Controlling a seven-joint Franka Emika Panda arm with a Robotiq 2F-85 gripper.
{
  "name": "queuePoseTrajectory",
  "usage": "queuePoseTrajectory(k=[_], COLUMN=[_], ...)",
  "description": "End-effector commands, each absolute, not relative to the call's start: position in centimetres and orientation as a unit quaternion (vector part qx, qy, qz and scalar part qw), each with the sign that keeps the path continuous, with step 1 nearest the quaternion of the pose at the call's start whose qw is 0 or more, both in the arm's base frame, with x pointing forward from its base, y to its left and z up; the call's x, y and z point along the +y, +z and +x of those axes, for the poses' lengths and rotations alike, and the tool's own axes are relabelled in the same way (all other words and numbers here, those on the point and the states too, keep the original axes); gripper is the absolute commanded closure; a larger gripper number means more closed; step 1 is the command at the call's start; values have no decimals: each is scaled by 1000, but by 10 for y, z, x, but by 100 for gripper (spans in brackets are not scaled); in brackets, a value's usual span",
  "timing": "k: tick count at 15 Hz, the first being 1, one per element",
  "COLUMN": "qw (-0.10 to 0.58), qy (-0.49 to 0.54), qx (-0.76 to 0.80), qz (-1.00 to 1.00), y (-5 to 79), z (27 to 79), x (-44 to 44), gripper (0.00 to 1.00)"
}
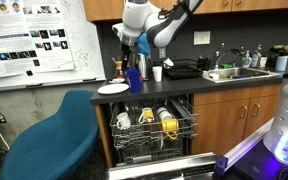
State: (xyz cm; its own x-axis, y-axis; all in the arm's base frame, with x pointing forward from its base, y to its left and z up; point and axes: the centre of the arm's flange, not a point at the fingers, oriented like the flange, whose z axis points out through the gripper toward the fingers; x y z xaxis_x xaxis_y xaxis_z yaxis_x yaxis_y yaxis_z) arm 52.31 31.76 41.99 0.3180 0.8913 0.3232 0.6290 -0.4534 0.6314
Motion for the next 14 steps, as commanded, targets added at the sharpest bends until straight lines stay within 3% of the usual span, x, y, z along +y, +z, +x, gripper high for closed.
queuePoseTrajectory(k=[1,14], qw=[187,172], qy=[326,325], qx=[490,490], qz=[786,790], y=[418,409], z=[523,521], x=[307,314], gripper=[0,0])
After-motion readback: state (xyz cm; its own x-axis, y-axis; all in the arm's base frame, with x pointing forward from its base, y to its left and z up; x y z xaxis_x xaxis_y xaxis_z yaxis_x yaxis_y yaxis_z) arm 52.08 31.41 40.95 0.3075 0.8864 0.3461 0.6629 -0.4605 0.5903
